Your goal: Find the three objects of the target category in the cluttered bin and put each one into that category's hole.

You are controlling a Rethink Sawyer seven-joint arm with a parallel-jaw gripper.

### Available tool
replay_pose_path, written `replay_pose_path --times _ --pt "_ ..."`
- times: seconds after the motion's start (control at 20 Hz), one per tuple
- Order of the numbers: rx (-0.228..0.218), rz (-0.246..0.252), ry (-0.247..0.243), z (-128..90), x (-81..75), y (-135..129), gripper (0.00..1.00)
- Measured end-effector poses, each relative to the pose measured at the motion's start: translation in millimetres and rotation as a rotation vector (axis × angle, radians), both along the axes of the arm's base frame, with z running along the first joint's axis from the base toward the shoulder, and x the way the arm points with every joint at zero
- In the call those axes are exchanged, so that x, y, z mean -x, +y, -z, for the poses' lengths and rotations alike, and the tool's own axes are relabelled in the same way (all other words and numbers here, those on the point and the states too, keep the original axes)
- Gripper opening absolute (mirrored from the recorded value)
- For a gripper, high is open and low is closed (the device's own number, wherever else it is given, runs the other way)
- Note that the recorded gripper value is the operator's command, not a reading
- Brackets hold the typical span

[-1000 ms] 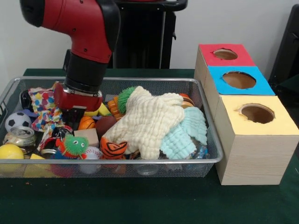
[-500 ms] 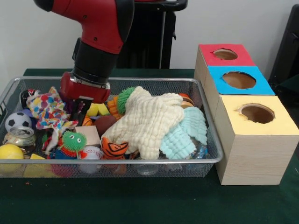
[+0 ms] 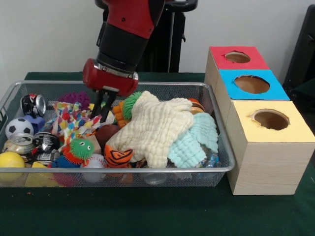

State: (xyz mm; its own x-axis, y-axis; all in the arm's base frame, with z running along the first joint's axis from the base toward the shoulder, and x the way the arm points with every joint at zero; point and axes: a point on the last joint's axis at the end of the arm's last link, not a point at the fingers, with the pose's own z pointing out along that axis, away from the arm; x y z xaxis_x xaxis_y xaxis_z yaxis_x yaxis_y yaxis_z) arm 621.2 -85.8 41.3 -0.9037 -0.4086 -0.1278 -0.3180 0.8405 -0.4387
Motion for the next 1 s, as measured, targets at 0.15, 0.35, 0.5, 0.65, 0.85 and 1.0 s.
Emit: replay_pose_path --times 0.15,0.35,0.5,0.65,0.85,1.0 --pt "-0.006 0.027 -0.01 -13.9 -5.8 4.5 0.0" --pt "-0.017 0.074 -0.024 -36.3 -12.6 6.0 0.0" --pt "-0.026 0.106 -0.035 -53.4 -17.0 7.6 0.0" --pt "-0.04 0.133 -0.046 -69.0 -20.6 10.7 0.0" --pt "-0.067 0.167 -0.053 -87.7 -23.0 19.4 0.0" --pt "-0.094 0.192 -0.054 -100.2 -22.2 28.7 0.0"
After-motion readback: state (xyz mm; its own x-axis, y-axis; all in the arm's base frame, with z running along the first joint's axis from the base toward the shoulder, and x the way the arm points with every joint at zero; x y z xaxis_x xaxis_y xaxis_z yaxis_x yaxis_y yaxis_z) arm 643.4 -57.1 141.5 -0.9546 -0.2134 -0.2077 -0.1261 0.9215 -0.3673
